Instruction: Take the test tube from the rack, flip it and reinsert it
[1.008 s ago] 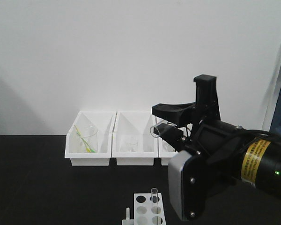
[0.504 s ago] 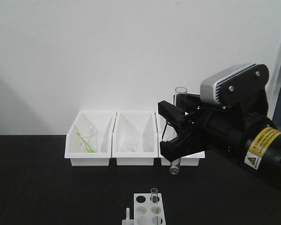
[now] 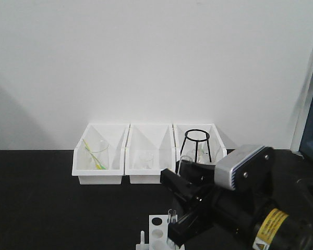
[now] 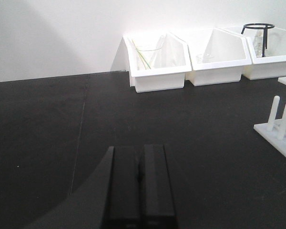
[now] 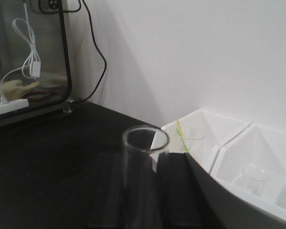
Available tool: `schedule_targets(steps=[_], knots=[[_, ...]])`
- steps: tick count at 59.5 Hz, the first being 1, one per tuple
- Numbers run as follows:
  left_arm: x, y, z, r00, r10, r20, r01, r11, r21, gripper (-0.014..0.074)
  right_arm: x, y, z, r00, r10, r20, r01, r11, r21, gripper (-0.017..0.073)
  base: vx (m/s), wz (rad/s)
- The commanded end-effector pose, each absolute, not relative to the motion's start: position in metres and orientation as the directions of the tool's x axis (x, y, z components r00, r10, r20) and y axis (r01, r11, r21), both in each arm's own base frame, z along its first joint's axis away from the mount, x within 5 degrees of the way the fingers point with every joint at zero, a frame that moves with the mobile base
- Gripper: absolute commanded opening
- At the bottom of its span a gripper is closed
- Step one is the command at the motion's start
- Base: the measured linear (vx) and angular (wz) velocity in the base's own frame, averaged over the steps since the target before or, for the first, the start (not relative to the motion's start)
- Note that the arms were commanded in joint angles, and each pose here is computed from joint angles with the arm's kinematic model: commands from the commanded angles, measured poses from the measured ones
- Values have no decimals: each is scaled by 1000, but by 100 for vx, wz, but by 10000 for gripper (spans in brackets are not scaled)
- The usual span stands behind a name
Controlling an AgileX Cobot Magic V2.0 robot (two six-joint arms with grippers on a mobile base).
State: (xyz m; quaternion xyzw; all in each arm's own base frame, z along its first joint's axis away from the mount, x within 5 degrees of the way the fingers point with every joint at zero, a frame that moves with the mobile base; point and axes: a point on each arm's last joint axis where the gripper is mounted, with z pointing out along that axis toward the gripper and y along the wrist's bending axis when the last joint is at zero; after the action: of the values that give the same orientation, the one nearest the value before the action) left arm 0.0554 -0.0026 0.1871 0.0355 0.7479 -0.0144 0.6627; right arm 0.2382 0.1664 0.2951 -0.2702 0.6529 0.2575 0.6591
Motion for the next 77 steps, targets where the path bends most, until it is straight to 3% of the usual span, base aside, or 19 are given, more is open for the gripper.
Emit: schedule_targets(steps=[1, 7, 19, 41, 60, 69, 77], knots=[[55, -4, 196, -30, 13, -999, 85, 996, 11, -6, 237, 175, 310, 160, 62, -985, -745, 662, -80, -7, 0, 0], [55, -4, 196, -30, 13, -999, 85, 996, 11, -6, 242, 183, 296, 175, 48, -983, -779, 618, -108, -7, 0, 0], [55, -4, 196, -30, 13, -999, 85, 996, 11, -6, 251, 188, 277, 208, -43, -977, -762, 620, -190, -7, 0, 0], [55, -4, 196, -30, 13, -999, 85, 996, 11, -6, 262, 196, 248, 140, -78, -987, -780, 605, -159, -7, 0, 0], [55, -4, 196, -30, 13, -999, 85, 996, 11, -6, 271, 205, 218, 109, -38, -993, -809, 577, -111, 0, 0, 0], [55, -4, 196, -30, 13, -999, 85, 996, 11, -6, 271, 205, 216, 104, -40, -994, -808, 579, -108, 40, 0, 0], [55, -4, 196, -30, 13, -999, 85, 996, 11, -6, 271, 205, 216, 103, -41, -994, -808, 580, -108, 129, 0, 0]])
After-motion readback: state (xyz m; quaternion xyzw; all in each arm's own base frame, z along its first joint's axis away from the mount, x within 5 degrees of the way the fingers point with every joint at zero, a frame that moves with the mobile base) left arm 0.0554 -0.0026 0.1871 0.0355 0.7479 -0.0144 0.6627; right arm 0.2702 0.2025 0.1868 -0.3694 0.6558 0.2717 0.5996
